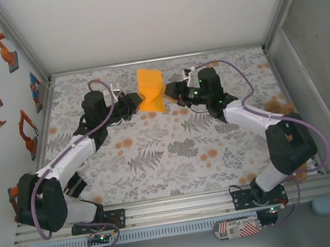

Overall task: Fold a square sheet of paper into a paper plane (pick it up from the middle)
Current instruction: Turn over the paper at the center of the table.

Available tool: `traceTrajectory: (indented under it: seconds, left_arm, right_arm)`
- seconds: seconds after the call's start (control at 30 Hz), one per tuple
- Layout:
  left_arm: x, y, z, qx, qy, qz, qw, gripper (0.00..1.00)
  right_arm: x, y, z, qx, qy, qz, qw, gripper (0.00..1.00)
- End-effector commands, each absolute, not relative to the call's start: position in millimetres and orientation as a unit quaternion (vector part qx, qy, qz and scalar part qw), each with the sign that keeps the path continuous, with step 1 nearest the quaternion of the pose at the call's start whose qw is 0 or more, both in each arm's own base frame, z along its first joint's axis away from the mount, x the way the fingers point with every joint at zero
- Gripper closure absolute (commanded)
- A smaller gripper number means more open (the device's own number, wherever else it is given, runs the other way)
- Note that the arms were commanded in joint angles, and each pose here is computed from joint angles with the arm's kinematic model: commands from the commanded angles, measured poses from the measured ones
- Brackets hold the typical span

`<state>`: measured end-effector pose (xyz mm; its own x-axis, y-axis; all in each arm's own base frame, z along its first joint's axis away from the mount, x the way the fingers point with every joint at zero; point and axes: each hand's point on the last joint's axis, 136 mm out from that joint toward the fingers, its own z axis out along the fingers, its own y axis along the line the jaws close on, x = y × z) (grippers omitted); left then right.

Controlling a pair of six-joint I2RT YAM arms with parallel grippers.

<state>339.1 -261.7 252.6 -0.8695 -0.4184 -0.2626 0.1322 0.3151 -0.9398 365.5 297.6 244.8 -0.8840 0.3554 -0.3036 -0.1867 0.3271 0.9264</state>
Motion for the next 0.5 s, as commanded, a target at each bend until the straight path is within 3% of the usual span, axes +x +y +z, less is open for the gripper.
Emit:
traceTrajectory:
  seconds: [0.0, 0.17, 0.47]
  left_arm:
    - [344.7, -254.1, 253.4, -0.069, 0.798, -0.543, 0.250, 0.91]
    - [345.8, -225.9, 213.4, -0.050, 0.891, -0.372, 0.257, 0.92]
    - [346.1, -156.8, 180.9, 0.050, 0.950, 0.102, 0.289, 0.89]
  right_arm:
    - [367.6, 267.0, 261.4, 0.052, 0.790, 0.537, 0.291, 0.53]
    - [370.9, 231.0, 242.8, 0.065, 0.840, 0.433, 0.321, 0.46]
    - [369.6, 189.1, 209.6, 0.103, 0.881, 0.314, 0.339, 0.39]
